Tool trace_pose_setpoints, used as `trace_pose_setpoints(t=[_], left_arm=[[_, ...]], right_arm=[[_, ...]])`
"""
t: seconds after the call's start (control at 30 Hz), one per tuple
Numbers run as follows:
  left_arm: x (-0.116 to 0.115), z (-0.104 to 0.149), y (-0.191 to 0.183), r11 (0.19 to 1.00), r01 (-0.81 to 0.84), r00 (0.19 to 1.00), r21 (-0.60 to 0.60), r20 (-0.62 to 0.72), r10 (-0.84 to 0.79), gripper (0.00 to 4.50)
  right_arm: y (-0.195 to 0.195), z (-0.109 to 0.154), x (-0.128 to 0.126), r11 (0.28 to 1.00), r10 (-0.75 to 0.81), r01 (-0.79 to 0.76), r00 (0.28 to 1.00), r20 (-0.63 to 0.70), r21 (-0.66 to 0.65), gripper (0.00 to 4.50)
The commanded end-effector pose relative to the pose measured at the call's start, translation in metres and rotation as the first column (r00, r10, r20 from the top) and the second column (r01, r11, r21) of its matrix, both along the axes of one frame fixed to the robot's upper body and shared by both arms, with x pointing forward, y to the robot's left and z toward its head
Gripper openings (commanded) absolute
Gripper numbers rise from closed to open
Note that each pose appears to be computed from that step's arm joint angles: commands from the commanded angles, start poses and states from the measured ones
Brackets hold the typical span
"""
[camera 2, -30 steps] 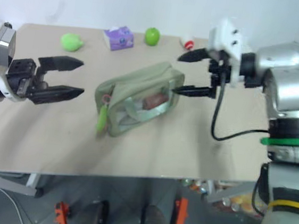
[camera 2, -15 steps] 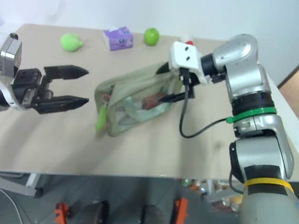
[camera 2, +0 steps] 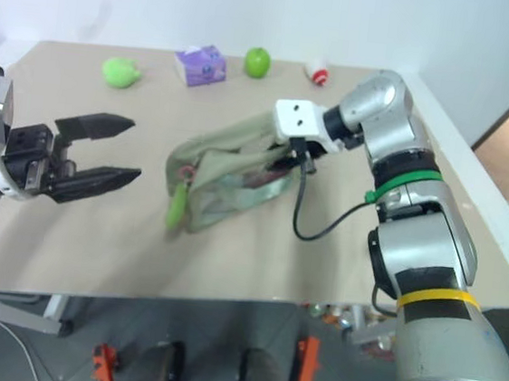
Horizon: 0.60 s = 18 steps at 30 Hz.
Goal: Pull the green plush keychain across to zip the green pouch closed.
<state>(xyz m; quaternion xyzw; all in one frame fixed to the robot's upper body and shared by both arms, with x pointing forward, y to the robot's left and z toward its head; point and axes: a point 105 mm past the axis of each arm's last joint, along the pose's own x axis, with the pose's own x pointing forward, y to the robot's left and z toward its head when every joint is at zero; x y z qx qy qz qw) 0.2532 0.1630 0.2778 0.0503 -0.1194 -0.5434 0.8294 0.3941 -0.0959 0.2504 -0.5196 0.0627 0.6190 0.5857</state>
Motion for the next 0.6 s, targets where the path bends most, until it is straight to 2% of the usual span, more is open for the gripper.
trace_pose_setpoints(t=[0.03, 0.2, 0.4, 0.6], left_arm=[[-0.007, 0.011, 0.001, 1.000, -0.008, 0.998, -0.003, 0.061, 0.009, 4.50], [-0.006, 0.013, 0.003, 1.000, -0.026, 0.997, -0.018, 0.073, 0.027, 4.50], [-0.006, 0.022, 0.009, 0.996, -0.032, 0.995, -0.081, 0.095, 0.039, 4.50], [-0.005, 0.030, 0.011, 0.990, -0.027, 0.994, -0.137, 0.100, 0.041, 4.50]], right_arm=[[0.002, 0.021, 0.002, 1.000, -0.009, 0.009, 0.999, 0.053, 0.010, 0.05], [0.009, 0.036, 0.004, 0.997, -0.071, 0.070, 0.997, 0.028, 0.031, 0.05], [0.005, 0.037, 0.002, 0.986, -0.156, 0.154, 0.987, -0.032, -0.057, 0.05], [0.019, 0.047, -0.004, 0.982, -0.183, 0.179, 0.981, -0.068, -0.065, 0.05]])
